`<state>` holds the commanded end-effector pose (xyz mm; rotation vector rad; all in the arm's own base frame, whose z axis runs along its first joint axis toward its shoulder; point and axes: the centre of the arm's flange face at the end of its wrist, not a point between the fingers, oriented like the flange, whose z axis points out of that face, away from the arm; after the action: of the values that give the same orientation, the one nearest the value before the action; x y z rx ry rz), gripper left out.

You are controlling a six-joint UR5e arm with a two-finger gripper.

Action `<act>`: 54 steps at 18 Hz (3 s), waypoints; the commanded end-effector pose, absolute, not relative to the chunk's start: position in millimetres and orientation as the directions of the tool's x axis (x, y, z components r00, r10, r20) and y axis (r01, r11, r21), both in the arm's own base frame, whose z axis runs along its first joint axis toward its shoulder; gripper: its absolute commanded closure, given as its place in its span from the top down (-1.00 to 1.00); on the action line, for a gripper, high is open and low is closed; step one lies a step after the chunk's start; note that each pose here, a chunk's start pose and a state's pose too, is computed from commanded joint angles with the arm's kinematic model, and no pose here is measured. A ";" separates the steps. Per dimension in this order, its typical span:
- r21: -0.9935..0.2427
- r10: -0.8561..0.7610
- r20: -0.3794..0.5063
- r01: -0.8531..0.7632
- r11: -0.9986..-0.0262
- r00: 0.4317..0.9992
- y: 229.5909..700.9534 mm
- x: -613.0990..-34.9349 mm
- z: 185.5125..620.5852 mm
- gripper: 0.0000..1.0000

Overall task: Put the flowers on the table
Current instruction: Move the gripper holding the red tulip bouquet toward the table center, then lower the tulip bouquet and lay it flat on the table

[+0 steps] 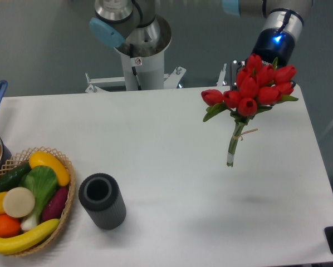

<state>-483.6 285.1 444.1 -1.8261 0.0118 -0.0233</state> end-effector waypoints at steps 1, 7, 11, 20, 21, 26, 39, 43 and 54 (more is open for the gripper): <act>-0.967 -0.022 0.010 0.004 -0.254 1.000 285.7 -482.3 443.3 -0.26; -0.949 -0.003 0.001 0.000 -0.315 1.000 285.7 -479.3 441.1 -0.25; -0.898 0.040 -0.056 -0.033 -0.439 0.998 281.7 -475.8 447.7 -0.25; -0.692 0.039 -0.179 -0.098 -0.716 0.983 311.5 -458.0 444.0 -0.25; -0.672 0.041 -0.188 -0.098 -0.734 0.981 311.2 -459.3 443.6 -0.26; -0.516 0.014 -0.242 -0.116 -0.849 0.970 326.6 -449.9 430.1 -0.26; 0.051 -0.208 -0.228 -0.202 -0.978 0.951 409.7 -416.9 305.8 -0.26; 0.082 -0.219 -0.179 -0.207 -0.975 0.959 415.8 -423.3 269.5 -0.26; 0.100 -0.239 -0.120 -0.228 -0.969 0.964 422.3 -425.9 230.6 0.30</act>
<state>-425.9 422.3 230.6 -3.1977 0.3806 0.2116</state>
